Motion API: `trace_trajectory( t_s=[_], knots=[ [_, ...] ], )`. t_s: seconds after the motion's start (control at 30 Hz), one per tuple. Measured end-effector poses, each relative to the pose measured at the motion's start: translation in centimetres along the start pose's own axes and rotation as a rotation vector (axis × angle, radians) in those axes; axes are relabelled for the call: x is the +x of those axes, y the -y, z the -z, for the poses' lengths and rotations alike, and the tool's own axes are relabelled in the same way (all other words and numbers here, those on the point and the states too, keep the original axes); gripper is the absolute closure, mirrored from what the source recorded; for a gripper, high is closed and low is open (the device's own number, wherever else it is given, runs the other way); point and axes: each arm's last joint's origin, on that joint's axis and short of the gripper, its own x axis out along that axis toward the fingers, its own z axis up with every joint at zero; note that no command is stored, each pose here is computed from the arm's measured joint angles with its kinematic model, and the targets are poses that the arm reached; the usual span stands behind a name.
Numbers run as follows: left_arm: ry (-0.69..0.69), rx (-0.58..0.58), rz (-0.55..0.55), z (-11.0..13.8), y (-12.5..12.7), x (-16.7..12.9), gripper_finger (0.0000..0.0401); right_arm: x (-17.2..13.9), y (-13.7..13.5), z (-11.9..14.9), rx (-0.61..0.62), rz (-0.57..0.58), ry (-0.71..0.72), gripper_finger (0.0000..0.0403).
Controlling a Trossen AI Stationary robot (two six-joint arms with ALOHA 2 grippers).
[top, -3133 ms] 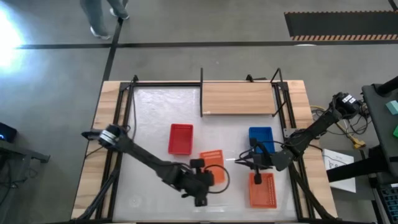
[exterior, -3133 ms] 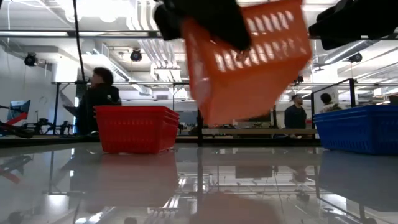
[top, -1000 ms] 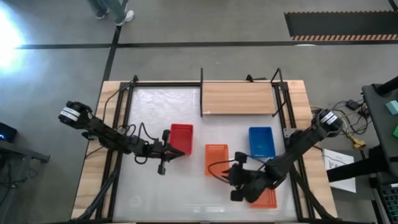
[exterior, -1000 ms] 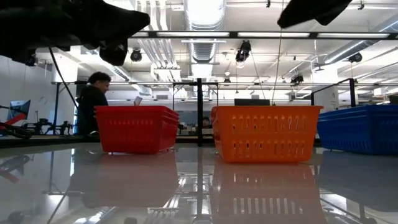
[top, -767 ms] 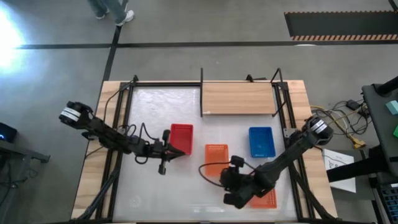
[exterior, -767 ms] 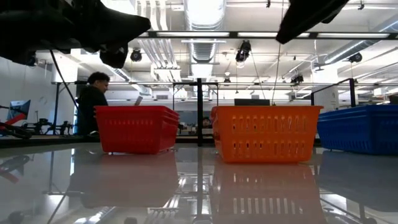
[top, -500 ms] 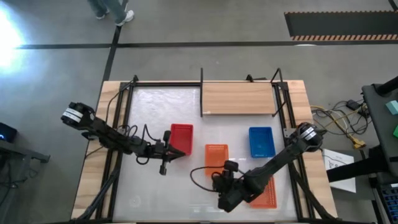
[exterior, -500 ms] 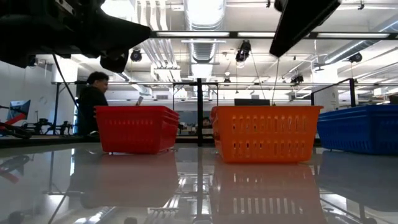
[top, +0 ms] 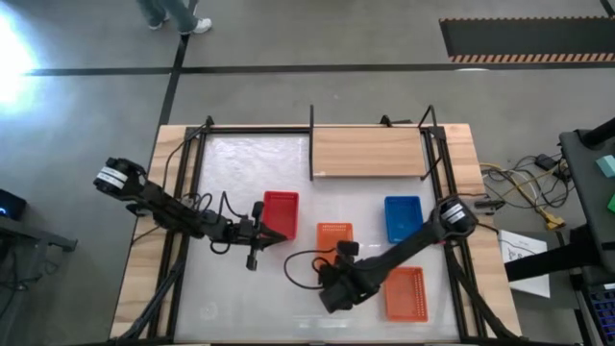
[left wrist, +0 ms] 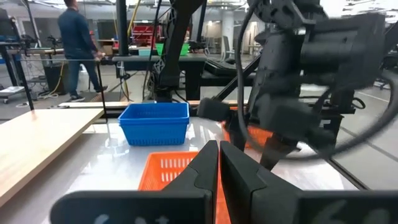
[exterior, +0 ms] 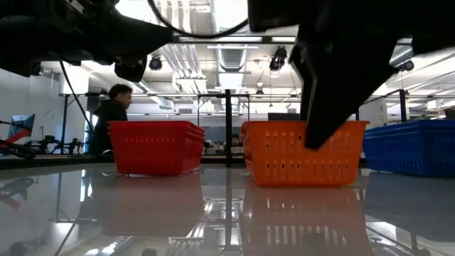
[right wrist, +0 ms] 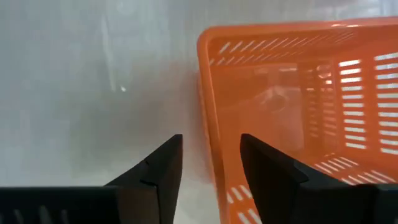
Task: Stack baskets on shelf by color
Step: Stack the top orange basket on top of the bottom stacked orange baskets
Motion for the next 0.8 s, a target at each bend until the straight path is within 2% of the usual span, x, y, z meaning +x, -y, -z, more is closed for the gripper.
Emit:
trace_trajectory(
  t_s=[0.13,0.37,0.57,0.8],
  knots=[
    [0.0,0.0,0.0,0.0,0.0,0.0,0.0401,0.3,0.0,0.1,-0.029,0.007,-0.015,0.0287],
    [-0.01,0.003,0.0,0.2,0.0,-0.1,0.0401,-0.7,0.5,0.0,-0.021,-0.019,-0.018,0.0385],
    [-0.017,0.006,0.0,0.3,-0.1,-0.2,0.0401,-4.9,1.1,0.5,0.044,-0.069,0.043,0.039],
    [-0.027,0.009,-0.001,0.5,-0.1,-0.4,0.0401,-11.2,-0.2,4.3,0.093,-0.153,0.091,0.0391]
  ],
)
